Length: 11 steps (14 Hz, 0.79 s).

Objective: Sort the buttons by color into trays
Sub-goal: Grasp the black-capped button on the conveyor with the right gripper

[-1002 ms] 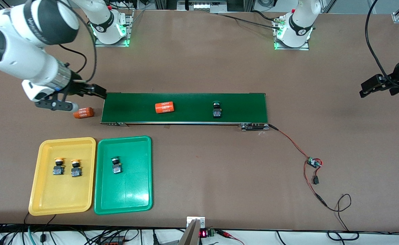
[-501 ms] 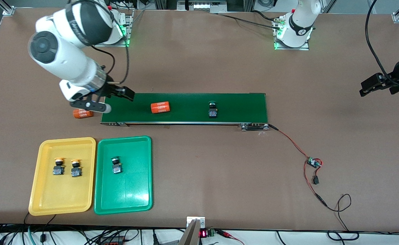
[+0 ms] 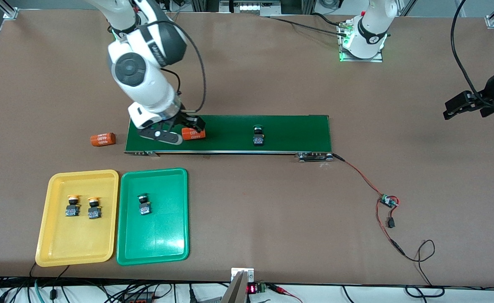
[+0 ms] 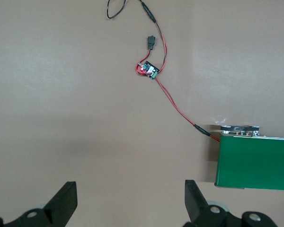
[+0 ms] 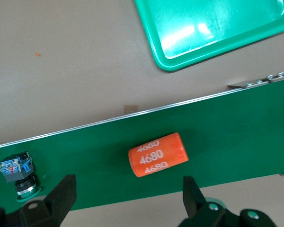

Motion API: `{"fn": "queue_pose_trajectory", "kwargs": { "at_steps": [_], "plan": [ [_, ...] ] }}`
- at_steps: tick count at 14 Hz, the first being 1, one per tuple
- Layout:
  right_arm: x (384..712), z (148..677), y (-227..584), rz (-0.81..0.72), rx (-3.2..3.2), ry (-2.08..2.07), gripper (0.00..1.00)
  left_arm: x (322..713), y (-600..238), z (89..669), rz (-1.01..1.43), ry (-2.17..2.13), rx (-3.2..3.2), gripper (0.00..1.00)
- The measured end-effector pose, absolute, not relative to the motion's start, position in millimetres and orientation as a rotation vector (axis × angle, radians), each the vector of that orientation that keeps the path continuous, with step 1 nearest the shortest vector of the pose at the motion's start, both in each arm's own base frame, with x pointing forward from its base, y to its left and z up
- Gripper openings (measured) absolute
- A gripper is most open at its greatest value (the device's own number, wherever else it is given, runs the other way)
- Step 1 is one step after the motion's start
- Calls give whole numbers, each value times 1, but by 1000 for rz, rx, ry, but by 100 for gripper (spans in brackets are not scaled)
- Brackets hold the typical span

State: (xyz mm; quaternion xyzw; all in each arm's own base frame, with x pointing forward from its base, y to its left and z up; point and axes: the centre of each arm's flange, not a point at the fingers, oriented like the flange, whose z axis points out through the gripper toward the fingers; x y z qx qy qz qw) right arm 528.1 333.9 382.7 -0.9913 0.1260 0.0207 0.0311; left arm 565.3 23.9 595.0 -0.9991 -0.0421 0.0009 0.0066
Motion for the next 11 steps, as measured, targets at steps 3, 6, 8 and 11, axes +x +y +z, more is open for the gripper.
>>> {"fn": "queue_pose_trajectory", "kwargs": {
  "at_steps": [3,6,8,11],
  "plan": [
    [514,365,368,7,-3062,438,100,565,26,595,4,-137,-3125,100],
    [510,348,386,-17,-3038,434,100,565,26,595,4,-138,-3125,100],
    [509,335,395,-19,-3029,435,100,565,26,594,5,-138,-3125,100],
    [510,326,397,-19,-3024,440,100,565,26,594,5,-138,-3126,100]
  ]
}}
